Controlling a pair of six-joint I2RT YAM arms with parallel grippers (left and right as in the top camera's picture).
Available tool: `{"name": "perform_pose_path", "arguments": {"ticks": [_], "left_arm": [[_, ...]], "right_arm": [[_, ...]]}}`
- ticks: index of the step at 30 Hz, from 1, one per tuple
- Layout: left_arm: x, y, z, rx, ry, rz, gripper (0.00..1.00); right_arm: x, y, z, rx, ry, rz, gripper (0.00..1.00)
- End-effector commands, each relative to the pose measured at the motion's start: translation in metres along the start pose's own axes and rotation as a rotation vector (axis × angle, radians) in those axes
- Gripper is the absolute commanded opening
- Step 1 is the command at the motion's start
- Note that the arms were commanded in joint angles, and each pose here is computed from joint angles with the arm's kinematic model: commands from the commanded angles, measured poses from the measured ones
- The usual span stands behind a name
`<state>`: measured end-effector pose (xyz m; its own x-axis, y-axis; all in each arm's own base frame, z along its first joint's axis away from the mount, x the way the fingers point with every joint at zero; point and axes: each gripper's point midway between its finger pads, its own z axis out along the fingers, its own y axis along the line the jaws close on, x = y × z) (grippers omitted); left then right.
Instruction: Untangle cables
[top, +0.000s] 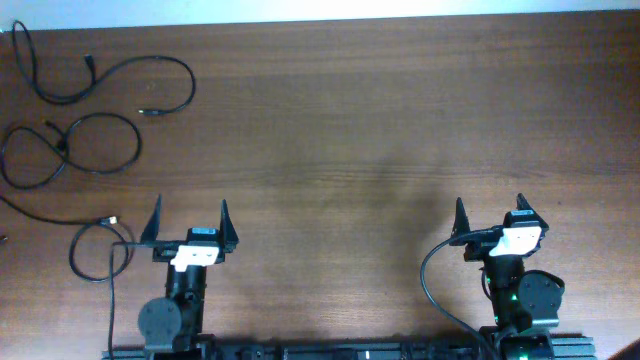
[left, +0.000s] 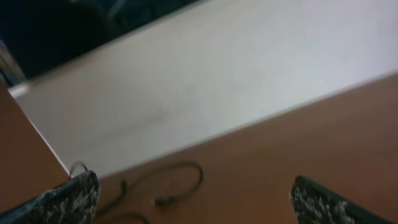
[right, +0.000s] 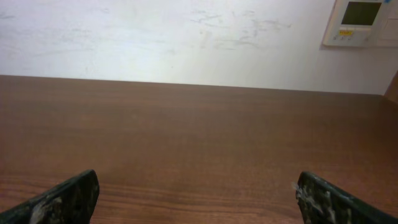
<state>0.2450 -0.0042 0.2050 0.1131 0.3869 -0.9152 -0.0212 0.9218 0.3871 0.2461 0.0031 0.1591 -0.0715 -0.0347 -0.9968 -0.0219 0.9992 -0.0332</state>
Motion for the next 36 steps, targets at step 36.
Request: {"name": "perform_pose_path", "arguments": {"ticks": [36], "left_arm": [[0.026,0.013,-0.002,-0.072,0.101,-0.131,0.99]], "right_arm": [[0.003,-0.002,0.000,0.009,0.005,-0.002,0.98]]}}
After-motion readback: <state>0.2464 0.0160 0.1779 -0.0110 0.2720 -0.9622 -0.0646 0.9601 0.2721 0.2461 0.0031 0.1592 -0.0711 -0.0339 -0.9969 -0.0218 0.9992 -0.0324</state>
